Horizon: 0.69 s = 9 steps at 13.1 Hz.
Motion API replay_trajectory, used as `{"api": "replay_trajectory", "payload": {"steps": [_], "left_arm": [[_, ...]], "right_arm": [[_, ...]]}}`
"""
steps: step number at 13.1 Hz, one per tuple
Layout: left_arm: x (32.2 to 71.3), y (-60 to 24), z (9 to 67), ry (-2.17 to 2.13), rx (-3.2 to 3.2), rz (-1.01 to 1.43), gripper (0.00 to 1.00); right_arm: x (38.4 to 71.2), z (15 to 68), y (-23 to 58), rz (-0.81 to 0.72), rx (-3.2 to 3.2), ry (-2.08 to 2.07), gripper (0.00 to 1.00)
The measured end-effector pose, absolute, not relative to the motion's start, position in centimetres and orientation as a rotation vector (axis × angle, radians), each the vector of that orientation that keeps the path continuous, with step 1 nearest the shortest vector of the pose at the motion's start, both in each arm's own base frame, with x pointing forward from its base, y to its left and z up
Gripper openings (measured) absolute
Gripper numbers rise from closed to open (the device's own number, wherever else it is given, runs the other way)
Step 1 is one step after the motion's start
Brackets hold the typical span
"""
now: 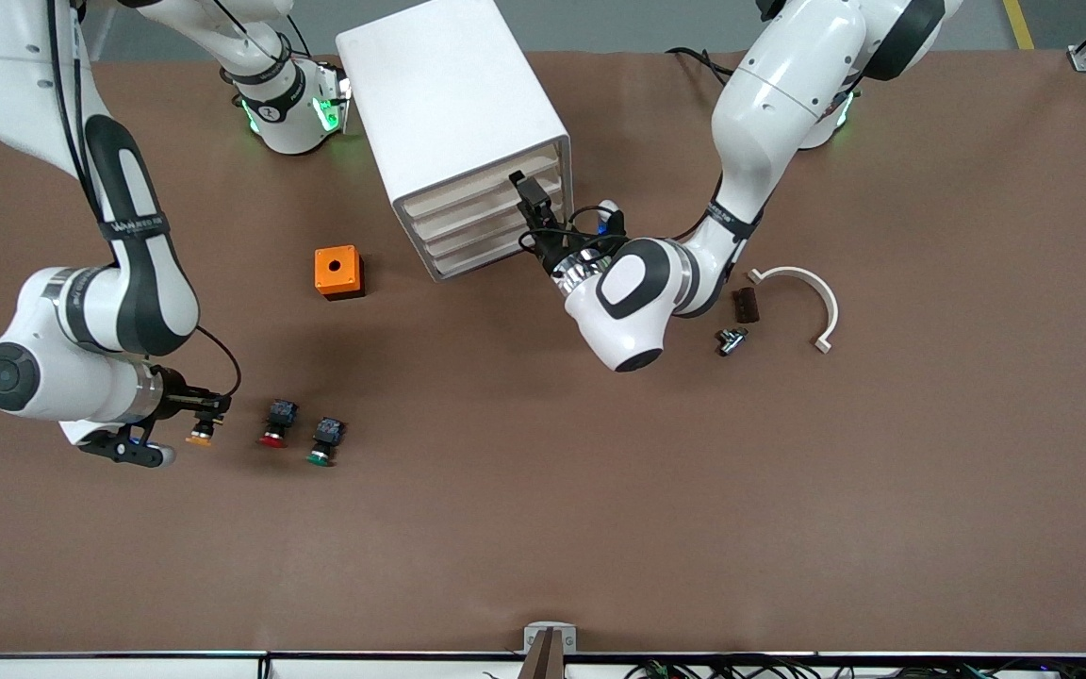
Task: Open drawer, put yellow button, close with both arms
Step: 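Pull the drawer open with the left gripper while the right gripper lifts the button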
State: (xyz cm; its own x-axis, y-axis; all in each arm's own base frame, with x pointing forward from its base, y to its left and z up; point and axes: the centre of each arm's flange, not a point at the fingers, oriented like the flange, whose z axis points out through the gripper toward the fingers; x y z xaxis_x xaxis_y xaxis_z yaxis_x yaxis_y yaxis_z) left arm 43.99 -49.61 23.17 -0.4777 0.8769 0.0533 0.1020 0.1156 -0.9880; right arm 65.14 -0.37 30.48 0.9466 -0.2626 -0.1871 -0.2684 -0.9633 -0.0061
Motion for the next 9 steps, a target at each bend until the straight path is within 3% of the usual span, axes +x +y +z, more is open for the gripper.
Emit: {"api": "replay_trajectory", "payload": {"steps": [2, 3, 5, 7, 9], "left_arm": [[43.4, -50.1, 23.2, -1.703, -0.956, 1.412, 0.66], [43.1, -50.4, 23.2, -1.702, -0.949, 1.4, 0.59], [42.8, -50.8, 23.4, -1.698, -0.95, 1.396, 0.33], [43.0, -51.1, 24.1, -1.689, -0.961, 1.408, 0.14], [43.2, -51.0, 24.1, -1.692, -0.963, 1.409, 0.15]], "right_arm": [[64.9, 33.7, 1.7, 0.294, -3.034, 0.542, 0.41], [64.9, 35.1, 2.7, 0.295, -3.005, 0.61, 0.41], [64.8, 38.4, 3.9, 0.333, -2.938, 0.712, 0.41], [64.7, 41.5, 4.6, 0.399, -2.866, 0.801, 0.41], [64.6, 43.6, 5.6, 0.474, -2.764, 0.917, 0.41]]}}
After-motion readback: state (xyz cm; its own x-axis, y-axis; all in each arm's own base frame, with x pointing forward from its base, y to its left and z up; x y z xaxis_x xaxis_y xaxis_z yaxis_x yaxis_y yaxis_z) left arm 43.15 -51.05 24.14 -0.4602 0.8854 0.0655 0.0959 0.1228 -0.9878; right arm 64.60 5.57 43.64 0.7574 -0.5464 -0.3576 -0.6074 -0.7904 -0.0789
